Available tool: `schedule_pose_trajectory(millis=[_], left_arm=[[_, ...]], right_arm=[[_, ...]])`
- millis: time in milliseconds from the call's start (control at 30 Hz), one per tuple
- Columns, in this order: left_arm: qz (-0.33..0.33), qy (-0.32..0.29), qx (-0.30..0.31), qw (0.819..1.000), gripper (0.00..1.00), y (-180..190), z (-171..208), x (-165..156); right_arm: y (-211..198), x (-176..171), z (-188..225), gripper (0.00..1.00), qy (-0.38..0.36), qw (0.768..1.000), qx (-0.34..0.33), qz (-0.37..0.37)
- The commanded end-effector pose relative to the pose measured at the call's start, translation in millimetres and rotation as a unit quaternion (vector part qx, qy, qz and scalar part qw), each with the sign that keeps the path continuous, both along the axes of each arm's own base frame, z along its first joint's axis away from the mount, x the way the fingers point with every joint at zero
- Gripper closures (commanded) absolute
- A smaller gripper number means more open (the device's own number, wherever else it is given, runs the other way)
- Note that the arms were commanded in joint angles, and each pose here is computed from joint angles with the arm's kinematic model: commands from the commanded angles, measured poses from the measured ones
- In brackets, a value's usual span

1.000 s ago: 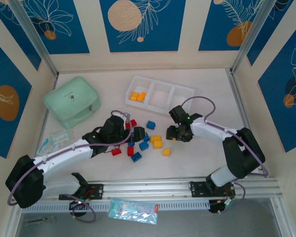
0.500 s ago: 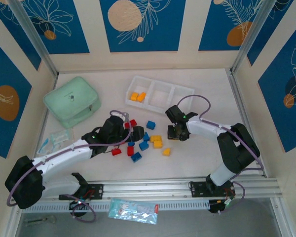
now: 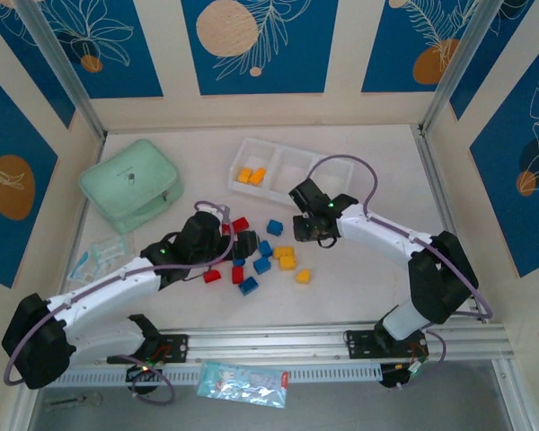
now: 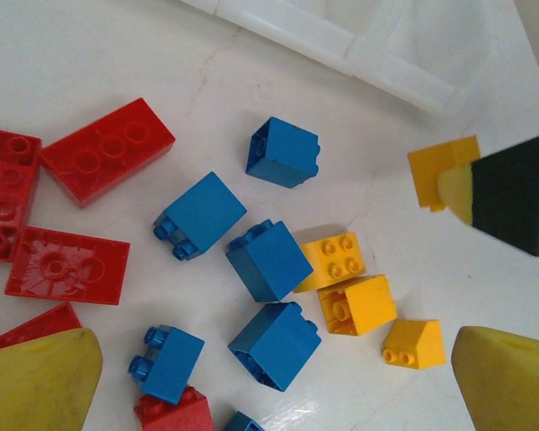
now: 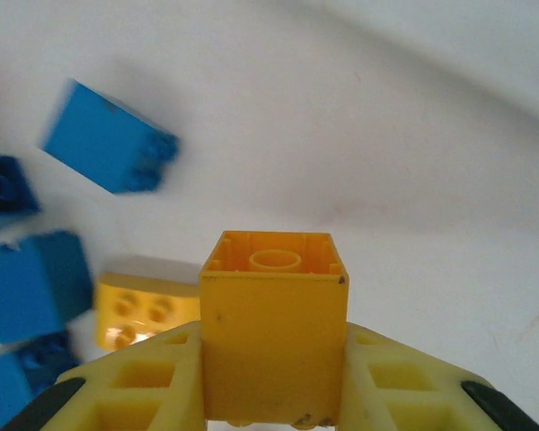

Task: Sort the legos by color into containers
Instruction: Place the lego in the container.

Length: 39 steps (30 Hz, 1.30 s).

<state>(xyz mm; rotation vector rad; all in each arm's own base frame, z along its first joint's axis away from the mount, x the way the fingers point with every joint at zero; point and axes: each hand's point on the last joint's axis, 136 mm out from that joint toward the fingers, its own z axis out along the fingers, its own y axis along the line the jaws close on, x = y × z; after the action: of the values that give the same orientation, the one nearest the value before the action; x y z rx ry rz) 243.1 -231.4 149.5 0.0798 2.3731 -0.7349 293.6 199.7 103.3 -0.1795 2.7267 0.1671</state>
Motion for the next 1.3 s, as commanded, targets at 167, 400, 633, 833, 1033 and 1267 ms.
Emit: schedule_pose_trajectory(millis=[167,400,633,833,1033,1267], left_arm=[[0.015,-0.037,0.017,0.999,0.01,21,29,14],[0.036,-0.039,0.012,0.999,0.01,40,38,33],[0.062,-0.036,-0.002,0.997,0.01,58,40,51],[0.073,-0.03,-0.002,0.997,0.01,64,38,58],[0.074,-0.03,-0.005,0.997,0.01,63,37,61],[0.073,-0.017,-0.012,0.997,0.01,60,40,60]], right_arm=[[59,55,42,0.69,-0.064,0.996,0.045,0.048],[89,119,56,0.69,-0.086,0.991,0.088,0.051],[101,176,60,0.69,-0.109,0.988,0.097,0.048],[104,212,51,0.68,-0.113,0.988,0.092,0.045],[114,233,49,0.54,-0.12,0.986,0.095,0.061],[111,218,81,0.45,-0.133,0.983,0.099,0.073]])
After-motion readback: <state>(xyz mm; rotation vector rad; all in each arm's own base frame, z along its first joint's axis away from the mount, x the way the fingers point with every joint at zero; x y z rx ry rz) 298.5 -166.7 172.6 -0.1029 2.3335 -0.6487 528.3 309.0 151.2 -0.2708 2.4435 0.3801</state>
